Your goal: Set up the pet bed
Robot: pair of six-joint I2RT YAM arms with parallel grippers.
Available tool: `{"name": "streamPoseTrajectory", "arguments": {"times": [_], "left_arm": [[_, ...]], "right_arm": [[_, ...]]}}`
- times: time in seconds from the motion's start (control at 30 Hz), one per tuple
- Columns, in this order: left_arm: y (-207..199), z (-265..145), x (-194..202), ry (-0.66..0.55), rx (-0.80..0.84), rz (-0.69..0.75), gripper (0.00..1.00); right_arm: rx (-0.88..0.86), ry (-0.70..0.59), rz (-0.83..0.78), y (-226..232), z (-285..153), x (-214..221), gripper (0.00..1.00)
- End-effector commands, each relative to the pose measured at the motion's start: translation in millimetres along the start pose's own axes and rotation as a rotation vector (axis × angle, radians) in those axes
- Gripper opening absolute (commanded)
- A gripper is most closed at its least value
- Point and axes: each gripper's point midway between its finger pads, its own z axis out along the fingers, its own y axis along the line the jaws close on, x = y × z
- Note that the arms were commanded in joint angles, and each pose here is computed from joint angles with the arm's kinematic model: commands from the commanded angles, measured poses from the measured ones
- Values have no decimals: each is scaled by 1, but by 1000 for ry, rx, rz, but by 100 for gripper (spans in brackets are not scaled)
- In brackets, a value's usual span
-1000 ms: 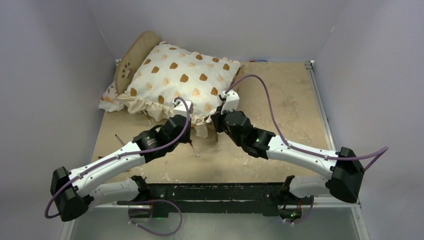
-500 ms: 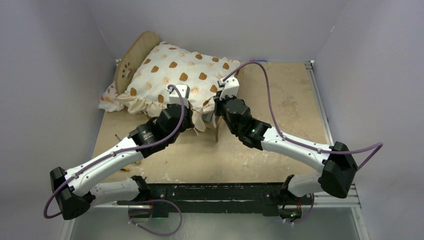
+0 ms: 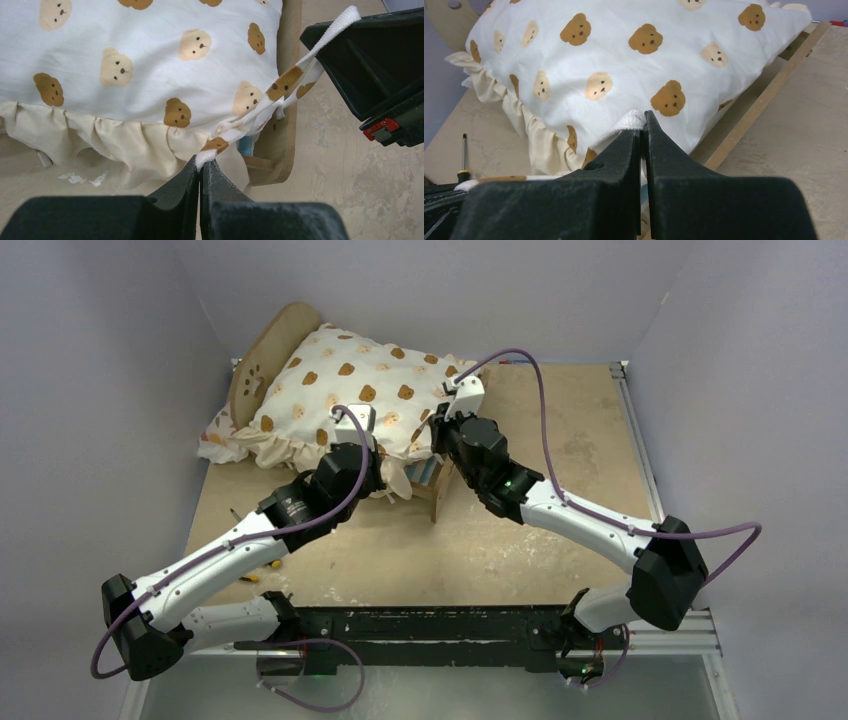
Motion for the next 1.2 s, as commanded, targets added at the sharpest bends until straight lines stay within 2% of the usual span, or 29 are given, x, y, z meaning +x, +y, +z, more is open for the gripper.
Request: {"name": "streamPoseTrajectory", "arguments": {"times": [0.0, 0.23, 0.43, 0.77, 1.0, 1.17], "left_arm": [[-6, -2, -25, -64, 19, -33, 0], [-9, -2, -17, -44, 49, -32, 0], [-14, -1, -9, -18, 76, -21, 0], [-21, 10, 27, 66, 118, 6, 0], [-24, 14, 44, 111, 138, 21, 0], [-24, 13, 45, 112, 143, 19, 0]], "right_arm": [[-50, -16, 60, 10, -6, -7, 0], [-43, 70, 64, 4, -14, 24, 0], [-26, 103, 69, 1, -17, 32, 0], [18, 196, 56, -8, -20, 62, 2], [-34, 233, 67, -2, -31, 65, 13], [-77, 272, 58, 3, -43, 63, 37]]}}
